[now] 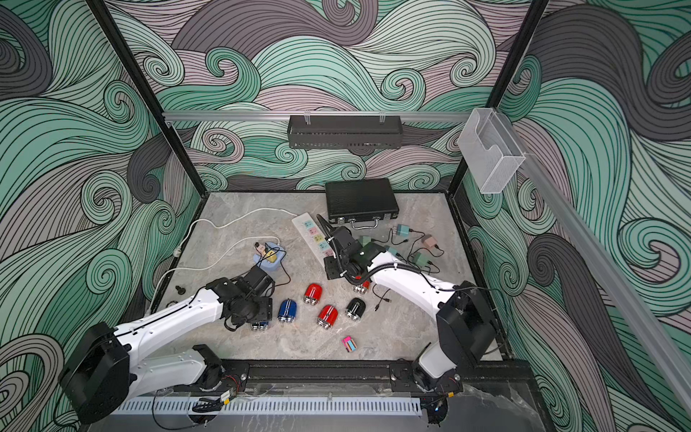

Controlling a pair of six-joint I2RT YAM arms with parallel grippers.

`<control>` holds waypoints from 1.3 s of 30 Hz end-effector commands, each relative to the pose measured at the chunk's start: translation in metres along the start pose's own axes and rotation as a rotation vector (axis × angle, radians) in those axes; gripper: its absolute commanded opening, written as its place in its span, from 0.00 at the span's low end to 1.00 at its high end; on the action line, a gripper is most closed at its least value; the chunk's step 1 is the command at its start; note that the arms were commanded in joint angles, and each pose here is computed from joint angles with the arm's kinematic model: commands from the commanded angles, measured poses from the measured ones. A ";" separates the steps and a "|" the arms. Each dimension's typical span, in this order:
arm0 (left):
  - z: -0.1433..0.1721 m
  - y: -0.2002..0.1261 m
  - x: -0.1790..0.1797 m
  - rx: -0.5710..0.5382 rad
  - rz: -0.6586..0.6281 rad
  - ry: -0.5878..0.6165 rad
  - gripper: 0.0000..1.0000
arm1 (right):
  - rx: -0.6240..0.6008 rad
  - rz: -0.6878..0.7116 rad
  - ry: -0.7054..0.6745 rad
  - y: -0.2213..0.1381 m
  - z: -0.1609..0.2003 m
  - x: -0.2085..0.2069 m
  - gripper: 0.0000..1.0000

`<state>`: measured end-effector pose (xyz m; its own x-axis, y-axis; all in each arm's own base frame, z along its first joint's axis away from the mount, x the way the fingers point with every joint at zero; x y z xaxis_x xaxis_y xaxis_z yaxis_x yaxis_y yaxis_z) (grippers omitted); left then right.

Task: Unplug the electric shaver
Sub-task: Pick up the electric shaver from the center of the board.

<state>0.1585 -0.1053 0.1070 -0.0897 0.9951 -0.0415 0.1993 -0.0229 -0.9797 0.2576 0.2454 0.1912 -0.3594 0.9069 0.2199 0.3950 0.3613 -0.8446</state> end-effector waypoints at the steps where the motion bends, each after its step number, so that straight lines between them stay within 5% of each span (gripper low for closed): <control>1: 0.001 0.005 -0.003 0.011 -0.006 0.005 0.73 | -0.008 0.016 0.005 0.003 -0.002 0.001 0.54; 39: 0.019 0.031 0.003 0.075 -0.058 0.044 0.66 | 0.022 0.022 0.013 0.019 0.006 0.002 0.53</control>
<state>0.1493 -0.1060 0.0799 -0.0675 0.9977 -0.0009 0.1457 0.0090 -0.9893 0.2600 0.2529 0.1771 -0.3480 0.9122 0.2163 0.3814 0.3485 -0.8562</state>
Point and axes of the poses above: each gripper's point midway between its finger pads, its own y axis out along the fingers, its own x axis along the line the jaws close on, z = x × y, the point moved 7 cm from there along -y, back along the fingers, and after that the axes turned 1 degree about y, right-handed, at the moved point
